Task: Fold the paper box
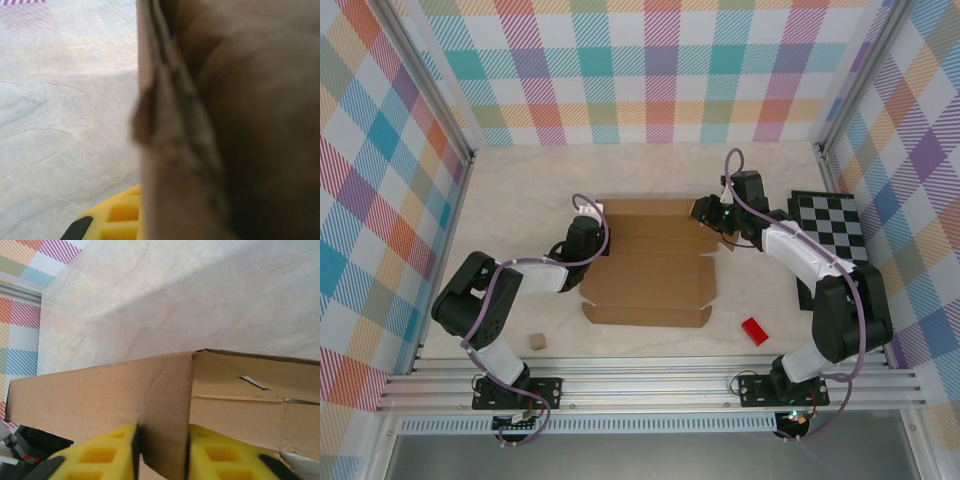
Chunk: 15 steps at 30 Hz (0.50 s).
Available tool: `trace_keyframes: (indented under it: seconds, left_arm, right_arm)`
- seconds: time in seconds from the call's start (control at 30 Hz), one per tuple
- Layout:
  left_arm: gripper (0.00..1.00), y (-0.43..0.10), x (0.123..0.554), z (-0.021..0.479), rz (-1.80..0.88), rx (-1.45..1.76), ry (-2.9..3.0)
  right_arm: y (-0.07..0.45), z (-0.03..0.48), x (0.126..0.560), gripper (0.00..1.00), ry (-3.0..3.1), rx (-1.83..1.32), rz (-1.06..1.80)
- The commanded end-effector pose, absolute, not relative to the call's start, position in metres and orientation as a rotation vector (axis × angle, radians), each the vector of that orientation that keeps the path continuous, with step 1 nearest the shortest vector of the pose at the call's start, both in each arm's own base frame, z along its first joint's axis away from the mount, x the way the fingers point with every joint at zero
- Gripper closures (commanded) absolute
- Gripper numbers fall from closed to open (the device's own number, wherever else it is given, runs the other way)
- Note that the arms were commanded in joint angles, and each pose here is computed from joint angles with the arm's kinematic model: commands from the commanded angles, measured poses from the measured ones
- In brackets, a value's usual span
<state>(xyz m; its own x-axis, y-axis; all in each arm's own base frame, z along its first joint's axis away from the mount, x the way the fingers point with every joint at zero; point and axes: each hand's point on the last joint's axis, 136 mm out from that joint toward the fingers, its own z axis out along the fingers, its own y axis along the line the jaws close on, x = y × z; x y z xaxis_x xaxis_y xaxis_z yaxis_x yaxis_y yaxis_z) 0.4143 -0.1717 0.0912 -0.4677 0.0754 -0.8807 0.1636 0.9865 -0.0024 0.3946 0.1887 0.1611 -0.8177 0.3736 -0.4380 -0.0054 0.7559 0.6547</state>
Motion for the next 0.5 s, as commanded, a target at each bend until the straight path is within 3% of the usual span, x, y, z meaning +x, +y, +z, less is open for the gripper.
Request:
trace_keyframes:
  seconds: [0.0,0.07,0.23,0.47]
  left_arm:
    - [1.0,-0.182,0.405,0.099,-0.16,0.159,2.045]
    - [1.0,-0.182,0.405,0.1,-0.166,0.149,2.045]
    - [1.0,-0.179,0.407,0.099,-0.143,0.133,2.055]
    - [1.0,-0.173,0.408,0.094,-0.099,0.114,2.065]
  right_arm:
    - [0.175,0.142,0.387,0.8,2.444,0.251,0.76]
    - [0.173,0.14,0.386,0.8,2.451,0.239,0.739]
    - [0.166,0.134,0.382,0.65,2.482,0.224,0.671]
    - [0.152,0.152,0.37,0.6,2.469,0.211,0.604]
